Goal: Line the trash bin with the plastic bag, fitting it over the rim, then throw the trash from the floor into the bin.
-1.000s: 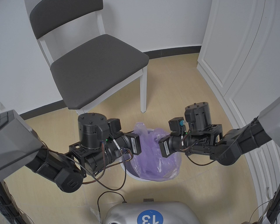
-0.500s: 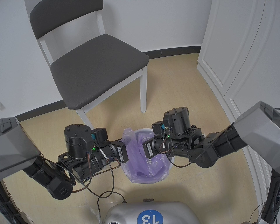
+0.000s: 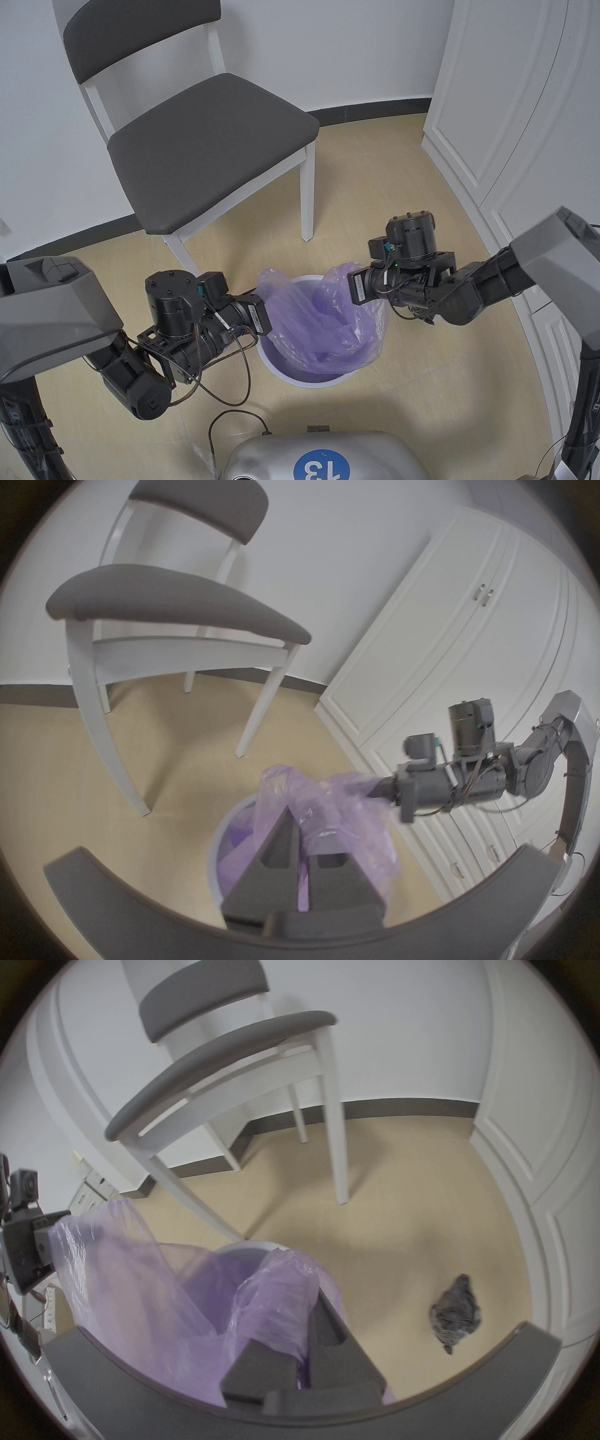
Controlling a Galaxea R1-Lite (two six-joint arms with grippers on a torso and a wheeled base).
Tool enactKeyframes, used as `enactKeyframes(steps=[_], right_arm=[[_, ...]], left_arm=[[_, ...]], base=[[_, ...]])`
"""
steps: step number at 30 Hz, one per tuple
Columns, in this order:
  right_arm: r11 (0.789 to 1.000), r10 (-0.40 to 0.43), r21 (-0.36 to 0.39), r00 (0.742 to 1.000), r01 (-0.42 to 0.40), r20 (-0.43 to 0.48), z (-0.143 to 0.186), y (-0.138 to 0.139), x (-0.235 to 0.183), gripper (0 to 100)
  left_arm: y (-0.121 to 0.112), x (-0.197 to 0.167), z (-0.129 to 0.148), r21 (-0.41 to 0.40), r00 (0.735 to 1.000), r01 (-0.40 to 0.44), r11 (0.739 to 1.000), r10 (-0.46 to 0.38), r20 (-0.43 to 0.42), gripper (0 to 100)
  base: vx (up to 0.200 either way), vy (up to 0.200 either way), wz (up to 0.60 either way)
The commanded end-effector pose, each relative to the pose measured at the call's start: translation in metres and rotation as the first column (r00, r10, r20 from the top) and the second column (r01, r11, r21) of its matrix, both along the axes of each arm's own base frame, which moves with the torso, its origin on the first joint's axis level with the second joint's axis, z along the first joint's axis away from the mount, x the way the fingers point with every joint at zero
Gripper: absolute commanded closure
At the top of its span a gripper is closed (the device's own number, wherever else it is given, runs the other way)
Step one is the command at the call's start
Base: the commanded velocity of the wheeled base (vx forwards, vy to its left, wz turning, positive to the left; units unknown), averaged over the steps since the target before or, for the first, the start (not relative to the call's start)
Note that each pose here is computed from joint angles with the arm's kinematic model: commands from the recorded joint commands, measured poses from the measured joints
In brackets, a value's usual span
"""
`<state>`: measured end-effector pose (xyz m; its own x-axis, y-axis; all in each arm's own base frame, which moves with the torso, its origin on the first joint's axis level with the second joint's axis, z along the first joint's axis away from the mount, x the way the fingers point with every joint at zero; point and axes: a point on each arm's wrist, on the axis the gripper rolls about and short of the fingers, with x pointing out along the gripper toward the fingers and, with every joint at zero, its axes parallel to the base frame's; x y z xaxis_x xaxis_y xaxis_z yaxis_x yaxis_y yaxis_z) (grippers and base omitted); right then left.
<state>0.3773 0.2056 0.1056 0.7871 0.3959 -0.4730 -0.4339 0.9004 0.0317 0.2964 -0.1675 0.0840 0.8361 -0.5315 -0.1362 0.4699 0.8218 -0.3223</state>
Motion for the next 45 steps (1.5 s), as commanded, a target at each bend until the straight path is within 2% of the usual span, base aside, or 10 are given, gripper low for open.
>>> enactKeyframes(steps=[1,5,8,12,15,18,24,37,42,45], right_arm=[[0.998,-0.058,-0.024,0.998,0.058,-0.028,0.026,-0.031,-0.016,100],[0.992,-0.086,-0.098,0.991,0.077,-0.099,0.02,-0.039,-0.038,100],[0.988,-0.092,-0.131,0.989,0.077,-0.112,0.016,-0.042,-0.046,100],[0.982,-0.084,-0.178,0.986,0.058,-0.143,0.01,-0.049,-0.06,100],[0.978,-0.072,-0.207,0.98,0.033,-0.185,0.002,-0.047,-0.068,100],[0.97,-0.077,-0.243,0.975,0.024,-0.211,-0.008,-0.042,-0.075,100],[0.959,-0.097,-0.282,0.966,0.027,-0.239,-0.025,-0.037,-0.078,100],[0.949,-0.16,-0.31,0.944,0.065,-0.29,-0.058,-0.048,-0.06,100],[0.945,-0.178,-0.316,0.938,0.08,-0.297,-0.066,-0.053,-0.054,100],[0.943,-0.186,-0.321,0.935,0.084,-0.301,-0.067,-0.057,-0.053,100]], left_arm=[[0.018,0.006,-0.01,0.015,0.999,-0.026,1.0,0.026,-0.038,100],[0.03,-0.003,-0.005,0.028,0.998,0.007,1.0,-0.005,-0.059,100],[0.037,-0.011,0.002,0.039,0.995,0.045,0.998,-0.042,-0.088,100],[0.05,-0.028,0.027,0.092,0.983,0.074,0.993,-0.057,-0.173,100],[0.056,-0.033,0.028,0.149,0.973,0.085,0.985,-0.05,-0.224,100],[0.057,-0.034,0.022,0.196,0.967,0.106,0.975,-0.056,-0.248,100],[0.053,-0.023,-0.001,0.217,0.95,0.116,0.969,-0.045,-0.309,100],[0.063,0.0,-0.034,0.245,0.932,0.081,0.966,0.014,-0.361,100],[0.063,0.0,-0.035,0.253,0.928,0.085,0.964,0.016,-0.373,100],[0.066,-0.001,-0.037,0.288,0.922,0.103,0.952,0.017,-0.386,100]], base=[[0.0,0.0,0.0],[0.0,0.0,0.0],[0.0,0.0,0.0],[0.0,0.0,0.0],[0.0,0.0,0.0],[0.0,0.0,0.0],[0.0,0.0,0.0],[0.0,0.0,0.0],[0.0,0.0,0.0],[0.0,0.0,0.0]])
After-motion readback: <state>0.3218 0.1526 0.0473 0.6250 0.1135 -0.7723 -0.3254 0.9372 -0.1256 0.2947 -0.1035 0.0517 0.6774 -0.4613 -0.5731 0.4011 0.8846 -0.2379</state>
